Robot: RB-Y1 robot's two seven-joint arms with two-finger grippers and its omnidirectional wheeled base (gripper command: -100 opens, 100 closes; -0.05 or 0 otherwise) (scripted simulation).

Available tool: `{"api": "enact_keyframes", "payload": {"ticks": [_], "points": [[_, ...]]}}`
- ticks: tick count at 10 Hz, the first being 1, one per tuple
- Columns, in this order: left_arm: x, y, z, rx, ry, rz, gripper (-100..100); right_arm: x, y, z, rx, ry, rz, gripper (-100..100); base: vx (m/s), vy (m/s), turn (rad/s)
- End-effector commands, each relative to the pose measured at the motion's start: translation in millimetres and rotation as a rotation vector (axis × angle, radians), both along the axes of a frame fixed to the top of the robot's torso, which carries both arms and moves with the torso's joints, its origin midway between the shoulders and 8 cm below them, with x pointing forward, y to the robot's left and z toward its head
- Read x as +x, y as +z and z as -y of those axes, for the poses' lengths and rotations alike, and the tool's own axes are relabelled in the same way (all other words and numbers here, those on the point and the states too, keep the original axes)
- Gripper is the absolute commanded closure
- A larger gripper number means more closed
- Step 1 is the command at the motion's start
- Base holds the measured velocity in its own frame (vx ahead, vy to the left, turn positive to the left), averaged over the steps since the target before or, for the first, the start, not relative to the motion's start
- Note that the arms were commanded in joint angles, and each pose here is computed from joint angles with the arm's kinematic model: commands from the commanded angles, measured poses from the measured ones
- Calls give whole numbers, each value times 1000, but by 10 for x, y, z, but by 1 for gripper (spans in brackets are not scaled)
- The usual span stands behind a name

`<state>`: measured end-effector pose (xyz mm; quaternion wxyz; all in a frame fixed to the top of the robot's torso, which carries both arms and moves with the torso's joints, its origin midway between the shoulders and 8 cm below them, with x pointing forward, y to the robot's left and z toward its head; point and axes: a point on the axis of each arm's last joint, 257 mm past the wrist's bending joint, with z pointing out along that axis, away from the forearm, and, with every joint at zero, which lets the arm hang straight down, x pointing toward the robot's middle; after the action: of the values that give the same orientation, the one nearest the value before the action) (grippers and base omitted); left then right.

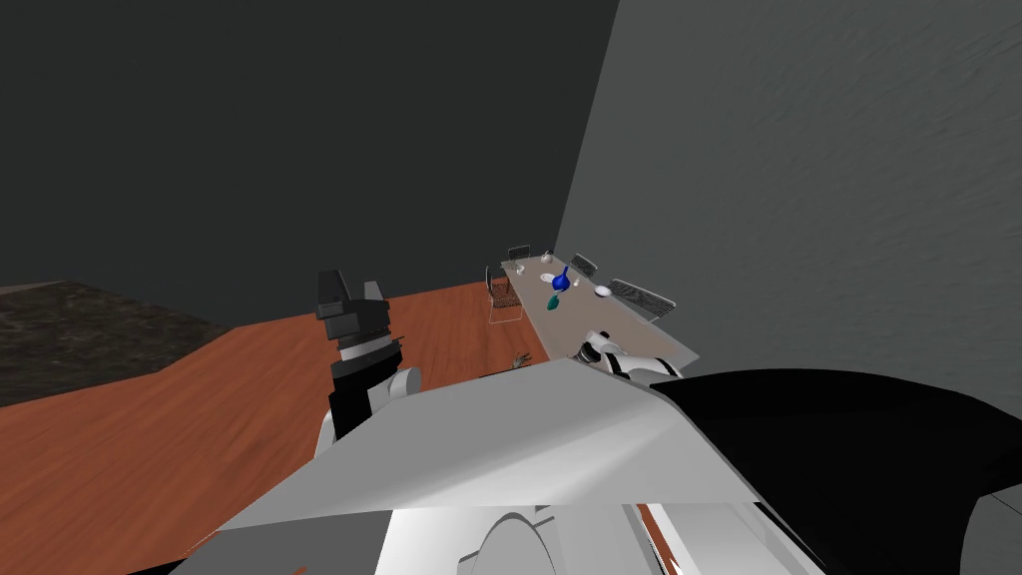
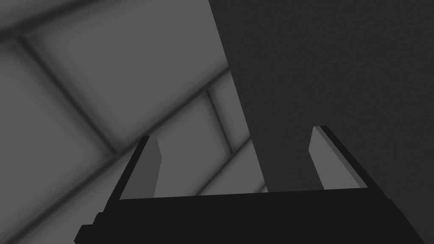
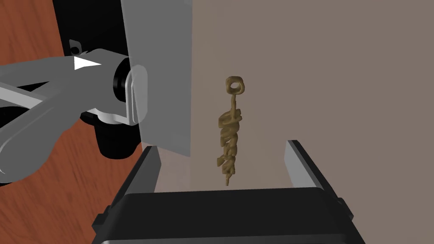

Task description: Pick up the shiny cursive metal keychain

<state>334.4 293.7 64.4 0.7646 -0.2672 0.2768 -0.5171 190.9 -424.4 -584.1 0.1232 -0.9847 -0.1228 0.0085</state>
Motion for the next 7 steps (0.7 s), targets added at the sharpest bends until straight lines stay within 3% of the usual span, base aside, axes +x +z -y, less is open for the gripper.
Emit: {"api": "enact_keyframes", "payload": {"ticks": [1, 3, 4, 5, 6, 7], "points": [[0, 0, 0, 0, 0, 0, 0, -135, -76, -59, -19, 14, -33, -100, 47, -81, -281], [0, 0, 0, 0, 0, 0, 0, -196, -130, -124, -43, 40, -51, -100, 62, -92, -185], [0, 0, -1, 0, 0, 0, 0, -80, -102, -116, -60, 61, -35, -100, 67, -86, -129], [0, 0, 0, 0, 0, 0, 0, -91, -109, -130, -64, 81, -41, -100, 29, -41, 19], [0, 0, 0, 0, 0, 0, 0, -227, -181, -237, -69, 83, -66, -100, 57, -75, -209], [0, 0, -1, 0, 0, 0, 0, -212, -183, -257, -77, 98, -70, -100, 57, -70, -178]]}}
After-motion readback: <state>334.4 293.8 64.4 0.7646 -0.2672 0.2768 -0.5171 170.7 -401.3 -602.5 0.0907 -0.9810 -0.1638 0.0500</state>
